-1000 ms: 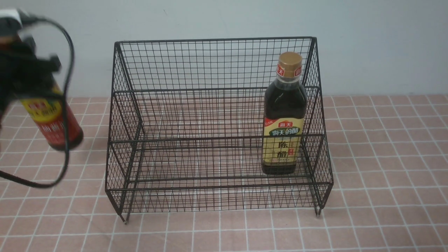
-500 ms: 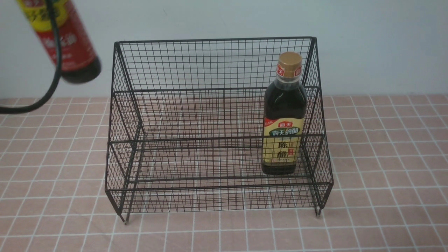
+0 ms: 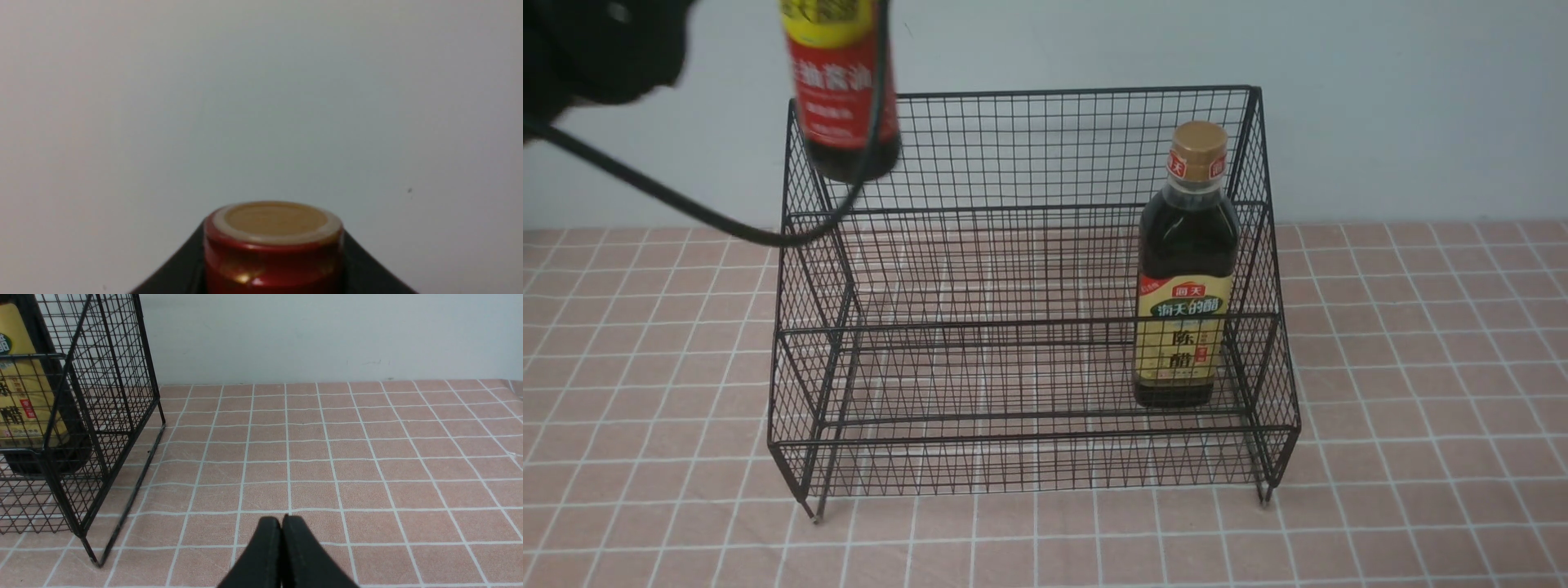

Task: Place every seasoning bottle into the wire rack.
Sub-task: Use the left arm to put the condiment bottle back on the shelf

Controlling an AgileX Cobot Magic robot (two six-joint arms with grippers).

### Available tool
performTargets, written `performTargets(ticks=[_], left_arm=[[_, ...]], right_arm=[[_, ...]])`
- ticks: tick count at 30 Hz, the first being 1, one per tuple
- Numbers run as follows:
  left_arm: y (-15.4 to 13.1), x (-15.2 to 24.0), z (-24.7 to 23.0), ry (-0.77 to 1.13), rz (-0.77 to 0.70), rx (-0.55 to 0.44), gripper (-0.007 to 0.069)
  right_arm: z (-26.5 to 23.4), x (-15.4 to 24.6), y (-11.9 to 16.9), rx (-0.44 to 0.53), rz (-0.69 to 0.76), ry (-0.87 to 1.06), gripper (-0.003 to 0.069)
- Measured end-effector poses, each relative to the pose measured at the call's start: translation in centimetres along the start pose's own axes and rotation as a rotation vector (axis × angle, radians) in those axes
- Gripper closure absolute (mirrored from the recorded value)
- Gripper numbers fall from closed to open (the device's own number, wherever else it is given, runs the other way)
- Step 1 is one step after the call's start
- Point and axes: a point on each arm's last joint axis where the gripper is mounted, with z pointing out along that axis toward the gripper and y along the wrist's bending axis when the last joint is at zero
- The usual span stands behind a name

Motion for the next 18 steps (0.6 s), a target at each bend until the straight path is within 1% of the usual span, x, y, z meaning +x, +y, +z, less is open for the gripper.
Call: performTargets(ticks=[6,7,9,10,11,12,15,18], left_arm=[[-0.5,4.1,1.6,0.141,0.007,0.023,0.0366],[-0.6,4.3,1.6,0.148,0.007,0.025,0.0366],[-0.9,5.2,1.5,0.241,0.007,0.052,0.0366],[-0.9,5.3,1.4,0.249,0.006,0.054,0.0366],[-1.0,5.8,1.3,0.307,0.006,0.070,0.0366],[-1.1,5.9,1.2,0.322,0.006,0.075,0.0366],[-1.6,7.3,0.8,0.460,0.007,0.116,0.0366],[-1.7,8.3,0.7,0.537,0.009,0.135,0.0366]], right_arm=[[0.0,0.0,0.0,0.000,0.000,0.000,0.0673],[0.0,0.0,0.0,0.000,0.000,0.000,0.0673],[0.0,0.0,0.0,0.000,0.000,0.000,0.0673],[0.0,0.0,0.0,0.000,0.000,0.000,0.0673],[0.0,0.0,0.0,0.000,0.000,0.000,0.0673],[0.0,0.0,0.0,0.000,0.000,0.000,0.0673],[0.0,0.0,0.0,0.000,0.000,0.000,0.0673],[0.0,0.0,0.0,0.000,0.000,0.000,0.0673]])
